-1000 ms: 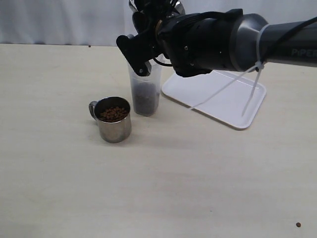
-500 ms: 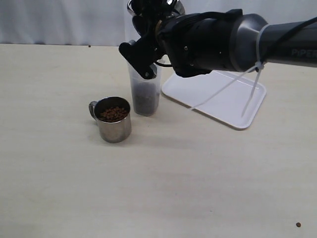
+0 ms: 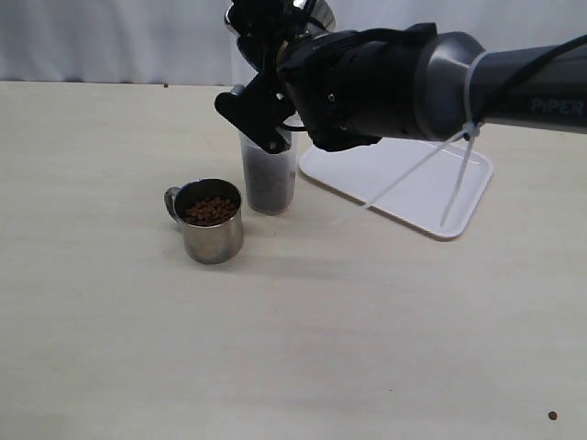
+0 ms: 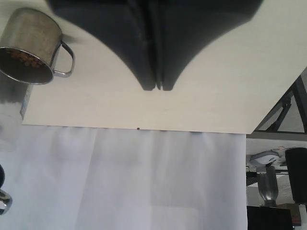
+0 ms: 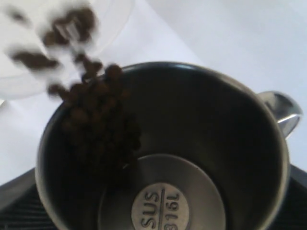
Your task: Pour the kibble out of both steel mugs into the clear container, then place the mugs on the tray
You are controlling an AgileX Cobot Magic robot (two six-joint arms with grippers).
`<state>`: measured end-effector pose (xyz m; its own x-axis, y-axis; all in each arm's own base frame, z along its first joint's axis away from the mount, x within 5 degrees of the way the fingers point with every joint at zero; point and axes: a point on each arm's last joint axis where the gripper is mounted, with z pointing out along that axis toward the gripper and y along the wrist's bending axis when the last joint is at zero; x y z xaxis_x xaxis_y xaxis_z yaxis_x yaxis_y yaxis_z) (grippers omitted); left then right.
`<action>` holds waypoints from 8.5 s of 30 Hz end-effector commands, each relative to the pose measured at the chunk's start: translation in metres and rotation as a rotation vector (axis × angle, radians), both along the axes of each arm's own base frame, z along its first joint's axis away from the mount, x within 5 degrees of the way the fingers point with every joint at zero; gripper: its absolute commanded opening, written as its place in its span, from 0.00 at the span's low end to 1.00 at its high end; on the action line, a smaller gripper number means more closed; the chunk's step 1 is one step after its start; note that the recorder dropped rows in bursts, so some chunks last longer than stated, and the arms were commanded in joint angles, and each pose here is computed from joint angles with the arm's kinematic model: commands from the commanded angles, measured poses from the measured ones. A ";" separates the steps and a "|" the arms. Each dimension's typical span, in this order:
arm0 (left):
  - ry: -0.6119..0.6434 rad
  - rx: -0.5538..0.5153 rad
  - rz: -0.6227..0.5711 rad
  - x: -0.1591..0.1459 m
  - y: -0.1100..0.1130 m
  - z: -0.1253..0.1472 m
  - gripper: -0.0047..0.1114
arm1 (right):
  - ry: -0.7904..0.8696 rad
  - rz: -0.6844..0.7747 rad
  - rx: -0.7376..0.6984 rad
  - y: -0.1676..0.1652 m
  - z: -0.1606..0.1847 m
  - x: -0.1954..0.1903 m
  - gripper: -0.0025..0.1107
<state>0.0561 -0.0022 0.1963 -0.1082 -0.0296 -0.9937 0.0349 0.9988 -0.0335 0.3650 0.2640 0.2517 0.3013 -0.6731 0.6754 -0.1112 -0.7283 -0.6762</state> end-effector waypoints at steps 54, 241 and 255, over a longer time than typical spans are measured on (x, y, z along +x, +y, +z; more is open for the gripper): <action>-0.007 0.001 0.001 0.000 0.000 0.000 0.04 | -0.110 0.241 -0.450 0.028 0.011 -0.019 0.06; -0.211 0.336 0.000 0.000 0.000 0.018 0.04 | 0.069 -0.633 2.231 -0.265 -0.063 -0.310 0.06; 0.281 -0.225 -0.256 0.036 -0.033 -0.015 0.04 | 0.069 -0.633 2.231 -0.265 -0.063 -0.310 0.06</action>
<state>0.0844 -0.0211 0.1868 -0.3387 -0.2309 -0.9121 0.1460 0.9448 -0.2933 0.0550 -0.0017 0.1898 -0.1841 -0.0703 -0.9804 0.0097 0.9973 -0.0733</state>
